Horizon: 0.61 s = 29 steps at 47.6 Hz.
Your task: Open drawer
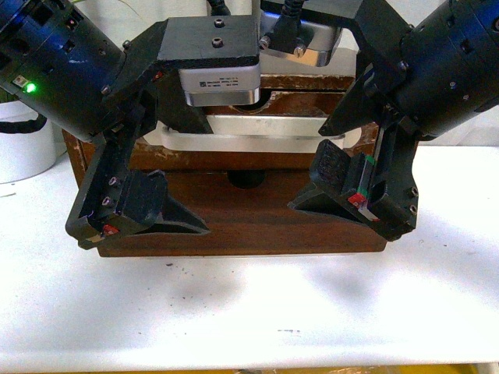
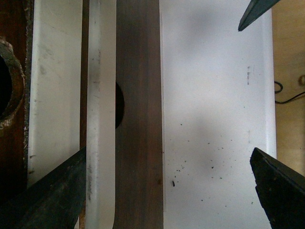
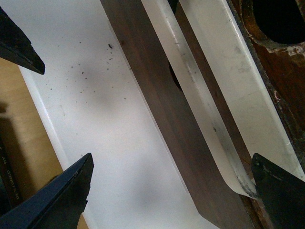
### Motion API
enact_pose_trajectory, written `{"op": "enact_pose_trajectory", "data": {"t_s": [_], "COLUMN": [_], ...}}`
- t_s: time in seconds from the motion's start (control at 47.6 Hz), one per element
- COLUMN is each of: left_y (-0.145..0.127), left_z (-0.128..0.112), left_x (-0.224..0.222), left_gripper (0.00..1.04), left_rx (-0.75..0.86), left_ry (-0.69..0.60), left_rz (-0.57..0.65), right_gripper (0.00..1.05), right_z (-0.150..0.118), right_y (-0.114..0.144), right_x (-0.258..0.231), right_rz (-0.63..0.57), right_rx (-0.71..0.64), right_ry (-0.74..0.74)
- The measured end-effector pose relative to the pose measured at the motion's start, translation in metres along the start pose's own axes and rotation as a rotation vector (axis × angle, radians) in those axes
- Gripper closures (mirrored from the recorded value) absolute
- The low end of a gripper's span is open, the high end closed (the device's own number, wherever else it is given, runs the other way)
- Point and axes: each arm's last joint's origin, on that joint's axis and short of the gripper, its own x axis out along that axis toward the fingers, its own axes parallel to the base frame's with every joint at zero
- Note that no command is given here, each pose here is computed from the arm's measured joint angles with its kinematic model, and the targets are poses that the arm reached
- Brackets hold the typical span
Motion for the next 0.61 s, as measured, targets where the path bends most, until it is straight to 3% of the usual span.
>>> {"op": "enact_pose_trajectory", "data": {"t_s": [0.61], "left_y": [-0.019], "left_z": [0.003], "left_x": [-0.015], "left_gripper": [0.06], "left_rx": [0.082], "left_ry": [0.046], "left_rz": [-0.133], "right_gripper": [0.09], "right_z": [-0.002], "right_y": [0.012], "right_x": [-0.011], "right_rz": [0.126], "right_rx": [-0.05], "right_ry": [0.025]}}
